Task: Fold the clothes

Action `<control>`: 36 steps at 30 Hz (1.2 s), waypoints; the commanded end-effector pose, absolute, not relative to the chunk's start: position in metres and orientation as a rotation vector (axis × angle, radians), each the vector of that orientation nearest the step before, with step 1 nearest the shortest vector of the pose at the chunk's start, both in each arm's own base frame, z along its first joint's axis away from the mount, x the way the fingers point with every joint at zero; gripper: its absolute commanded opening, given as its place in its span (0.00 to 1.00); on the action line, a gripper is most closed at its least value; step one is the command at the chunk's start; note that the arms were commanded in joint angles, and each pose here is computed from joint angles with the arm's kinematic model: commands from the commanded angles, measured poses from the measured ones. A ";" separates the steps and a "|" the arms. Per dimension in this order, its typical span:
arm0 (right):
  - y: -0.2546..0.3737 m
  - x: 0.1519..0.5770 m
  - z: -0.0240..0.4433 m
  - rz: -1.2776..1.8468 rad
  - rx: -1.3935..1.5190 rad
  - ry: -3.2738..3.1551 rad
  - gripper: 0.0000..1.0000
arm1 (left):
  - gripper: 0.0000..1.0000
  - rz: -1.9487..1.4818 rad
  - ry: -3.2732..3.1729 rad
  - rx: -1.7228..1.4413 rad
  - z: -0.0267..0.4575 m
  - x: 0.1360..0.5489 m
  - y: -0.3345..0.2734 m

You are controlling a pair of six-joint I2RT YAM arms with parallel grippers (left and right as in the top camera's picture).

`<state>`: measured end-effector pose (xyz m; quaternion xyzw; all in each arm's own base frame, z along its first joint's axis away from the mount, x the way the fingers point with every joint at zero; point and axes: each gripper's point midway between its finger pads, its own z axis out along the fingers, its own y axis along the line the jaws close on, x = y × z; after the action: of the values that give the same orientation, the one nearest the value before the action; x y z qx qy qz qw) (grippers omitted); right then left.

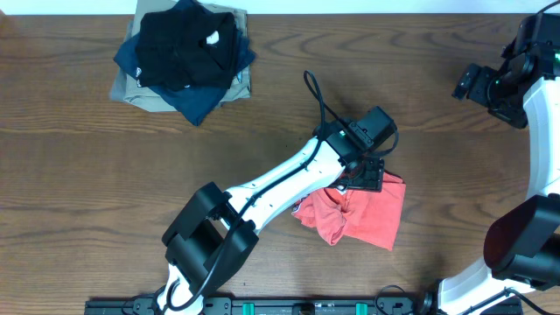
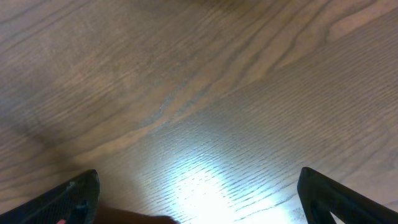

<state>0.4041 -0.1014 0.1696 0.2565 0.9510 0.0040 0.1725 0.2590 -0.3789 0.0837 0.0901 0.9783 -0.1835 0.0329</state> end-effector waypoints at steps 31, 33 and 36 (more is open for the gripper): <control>-0.104 0.404 0.170 -0.003 0.725 2.699 0.99 | 0.06 -0.836 2.849 0.312 0.147 0.263 -0.405; -0.104 0.404 0.170 -0.003 0.725 2.699 0.99 | 0.06 -0.850 2.833 0.322 0.149 0.263 -0.409; -0.104 0.404 0.170 -0.003 0.725 2.699 0.99 | 0.06 -0.858 2.828 0.342 0.141 0.262 -0.418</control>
<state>0.4041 -0.1014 0.1696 0.2565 0.9510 0.0040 0.1725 0.2660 -0.4089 0.1403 0.1070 0.9504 -0.2790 0.0864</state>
